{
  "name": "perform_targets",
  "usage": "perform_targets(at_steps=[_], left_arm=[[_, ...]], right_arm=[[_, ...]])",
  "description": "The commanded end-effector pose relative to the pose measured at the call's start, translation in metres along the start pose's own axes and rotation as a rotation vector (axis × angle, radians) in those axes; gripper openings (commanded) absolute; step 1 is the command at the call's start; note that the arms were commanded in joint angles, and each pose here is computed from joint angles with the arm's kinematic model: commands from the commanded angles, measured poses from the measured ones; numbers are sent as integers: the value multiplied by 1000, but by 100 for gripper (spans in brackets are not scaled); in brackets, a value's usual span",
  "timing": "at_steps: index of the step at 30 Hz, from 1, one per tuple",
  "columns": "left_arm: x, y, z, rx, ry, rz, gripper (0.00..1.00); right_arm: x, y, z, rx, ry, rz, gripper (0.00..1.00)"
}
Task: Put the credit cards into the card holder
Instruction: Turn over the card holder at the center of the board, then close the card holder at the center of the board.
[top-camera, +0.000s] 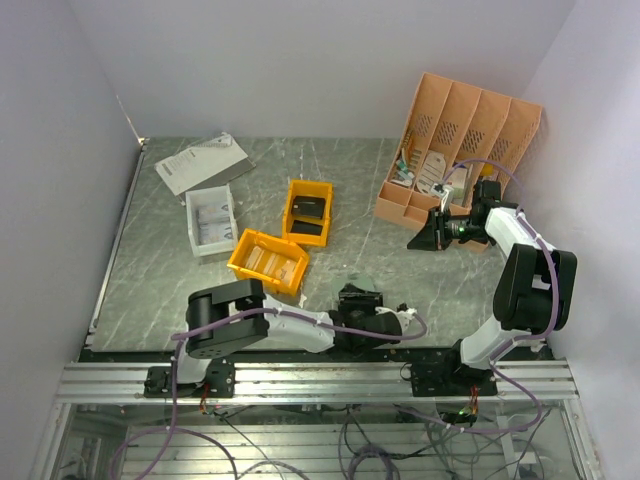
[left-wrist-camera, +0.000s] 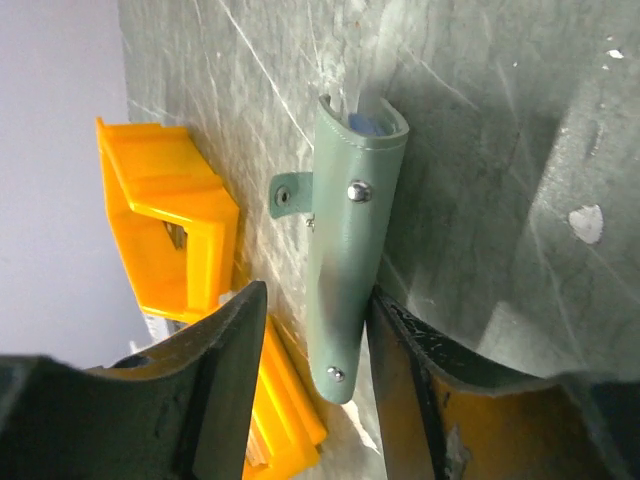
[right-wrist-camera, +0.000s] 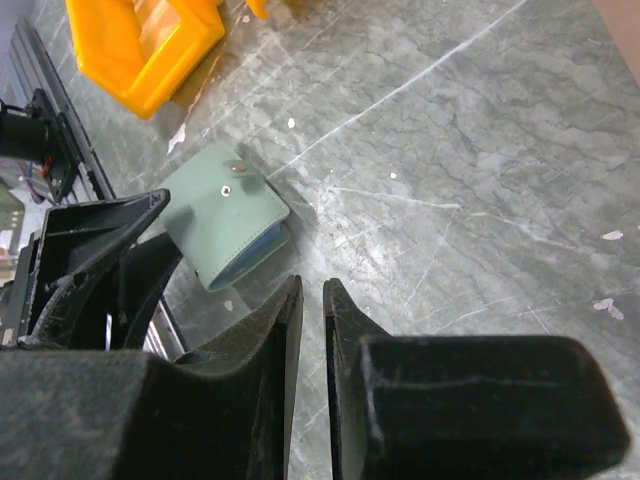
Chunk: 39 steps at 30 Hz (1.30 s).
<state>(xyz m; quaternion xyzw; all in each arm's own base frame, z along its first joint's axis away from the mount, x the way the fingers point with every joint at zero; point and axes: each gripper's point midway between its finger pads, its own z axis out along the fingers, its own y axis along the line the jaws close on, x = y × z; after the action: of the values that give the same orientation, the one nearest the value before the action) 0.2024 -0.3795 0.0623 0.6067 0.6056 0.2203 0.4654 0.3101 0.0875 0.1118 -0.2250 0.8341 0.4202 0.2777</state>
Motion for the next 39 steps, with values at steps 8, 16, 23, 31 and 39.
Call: perform_targets(at_steps=[8,16,23,31,39], left_arm=[[-30,26,-55,125,-198,-559,58],[-36,64,-104,207,-438,-1123,65],[-21,79,-101,356,-490,-1534,56],[1,60,-79,527,-413,-1767,33],[8,26,-50,531,-249,-1782,13]], right_arm=[[-9,22,-8,-65,-49,-102,16],[-32,59,-13,-131,-134,-371,29],[-43,93,12,-215,-222,-764,100],[19,116,89,-419,13,-1164,66],[47,83,113,-358,189,-1176,40]])
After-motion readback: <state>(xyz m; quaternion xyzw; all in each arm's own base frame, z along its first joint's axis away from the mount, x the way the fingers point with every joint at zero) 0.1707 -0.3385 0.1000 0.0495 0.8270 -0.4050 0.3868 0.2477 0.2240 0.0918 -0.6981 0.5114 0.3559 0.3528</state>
